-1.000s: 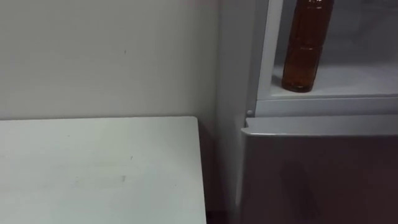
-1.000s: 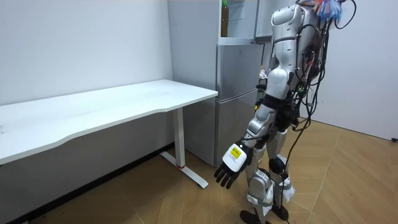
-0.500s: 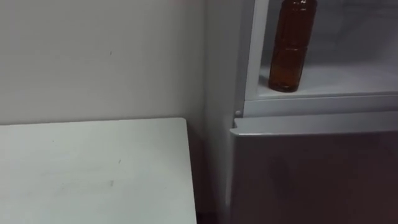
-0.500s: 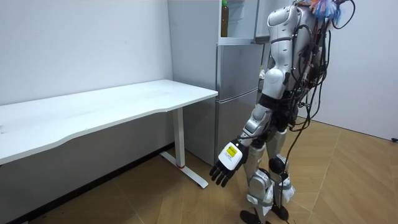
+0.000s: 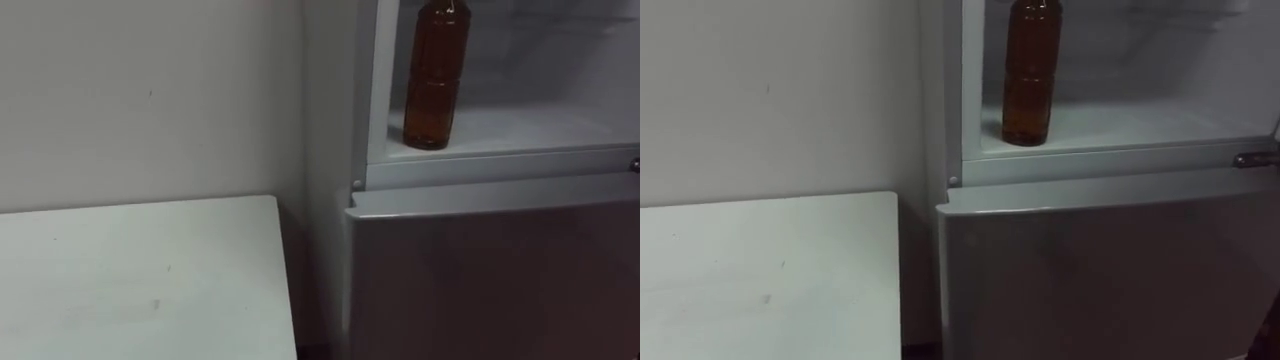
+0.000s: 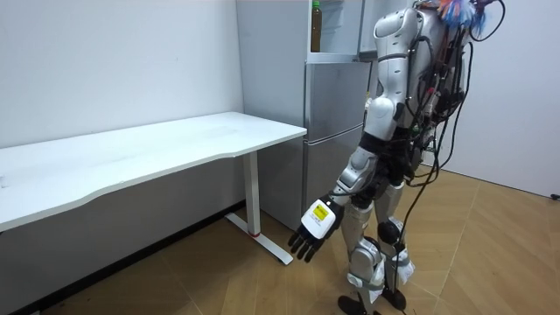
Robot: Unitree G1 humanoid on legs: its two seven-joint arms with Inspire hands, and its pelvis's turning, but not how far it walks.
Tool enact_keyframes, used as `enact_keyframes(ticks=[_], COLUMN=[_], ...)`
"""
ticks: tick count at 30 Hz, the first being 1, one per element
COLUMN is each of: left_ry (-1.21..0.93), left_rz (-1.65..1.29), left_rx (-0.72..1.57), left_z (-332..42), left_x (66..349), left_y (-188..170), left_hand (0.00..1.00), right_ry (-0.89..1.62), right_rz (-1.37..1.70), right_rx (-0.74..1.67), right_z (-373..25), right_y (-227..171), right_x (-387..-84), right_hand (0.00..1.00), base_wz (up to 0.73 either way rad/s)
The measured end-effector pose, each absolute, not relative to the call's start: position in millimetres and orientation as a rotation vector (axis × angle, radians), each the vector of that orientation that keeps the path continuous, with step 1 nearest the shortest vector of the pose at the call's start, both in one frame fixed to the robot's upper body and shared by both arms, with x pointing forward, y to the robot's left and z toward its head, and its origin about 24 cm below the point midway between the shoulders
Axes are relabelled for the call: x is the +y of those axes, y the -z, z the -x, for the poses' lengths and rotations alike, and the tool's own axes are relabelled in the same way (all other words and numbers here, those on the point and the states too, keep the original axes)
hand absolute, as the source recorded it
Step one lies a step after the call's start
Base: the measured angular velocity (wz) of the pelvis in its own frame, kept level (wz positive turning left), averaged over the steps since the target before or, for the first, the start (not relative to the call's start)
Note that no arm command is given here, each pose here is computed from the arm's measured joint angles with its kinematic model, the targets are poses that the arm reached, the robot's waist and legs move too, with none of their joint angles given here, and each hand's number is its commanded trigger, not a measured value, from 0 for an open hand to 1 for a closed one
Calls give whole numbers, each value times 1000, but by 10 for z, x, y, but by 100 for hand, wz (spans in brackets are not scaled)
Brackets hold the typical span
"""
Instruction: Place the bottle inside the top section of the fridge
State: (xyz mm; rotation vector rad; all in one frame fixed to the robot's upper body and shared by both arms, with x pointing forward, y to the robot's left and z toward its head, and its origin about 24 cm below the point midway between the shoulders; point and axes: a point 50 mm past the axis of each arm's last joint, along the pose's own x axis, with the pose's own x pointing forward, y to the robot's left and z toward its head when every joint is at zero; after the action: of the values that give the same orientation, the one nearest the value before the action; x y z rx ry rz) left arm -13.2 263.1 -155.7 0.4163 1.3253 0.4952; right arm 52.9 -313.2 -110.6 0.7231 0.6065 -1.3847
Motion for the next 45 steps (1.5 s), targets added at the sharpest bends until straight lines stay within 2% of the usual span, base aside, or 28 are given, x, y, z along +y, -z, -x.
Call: enact_keyframes(ticks=[4, 11, 16, 25, 32, 45], left_ry=[-514, -547, -561, -575, -573, -542], left_rz=[-413, -421, -408, -412, -420, -434], left_rx=[1329, 1292, 1283, 1291, 1316, 1347], left_z=[158, 144, 134, 159, 212, 269], left_x=[2672, 2771, 2788, 2812, 2798, 2765], left_y=[1543, 1486, 1478, 1473, 1483, 1503], left_hand=[0, 0, 0, 0, 0, 0], right_ry=[1432, 1599, 1673, 1639, 1573, 1418], right_rz=[-584, -387, -260, -132, -20, 78], right_rx=[526, 334, 227, -83, -304, -551], right_z=[-680, -736, -751, -1051, -1184, -1371], right_y=[856, 405, 159, -465, -892, -1363], right_x=[-3270, -3610, -3725, -3751, -3630, -3444], right_hand=[0, 0, 0, 0, 0, 0], base_wz=[3, -2, -4, -5, 0, 0])
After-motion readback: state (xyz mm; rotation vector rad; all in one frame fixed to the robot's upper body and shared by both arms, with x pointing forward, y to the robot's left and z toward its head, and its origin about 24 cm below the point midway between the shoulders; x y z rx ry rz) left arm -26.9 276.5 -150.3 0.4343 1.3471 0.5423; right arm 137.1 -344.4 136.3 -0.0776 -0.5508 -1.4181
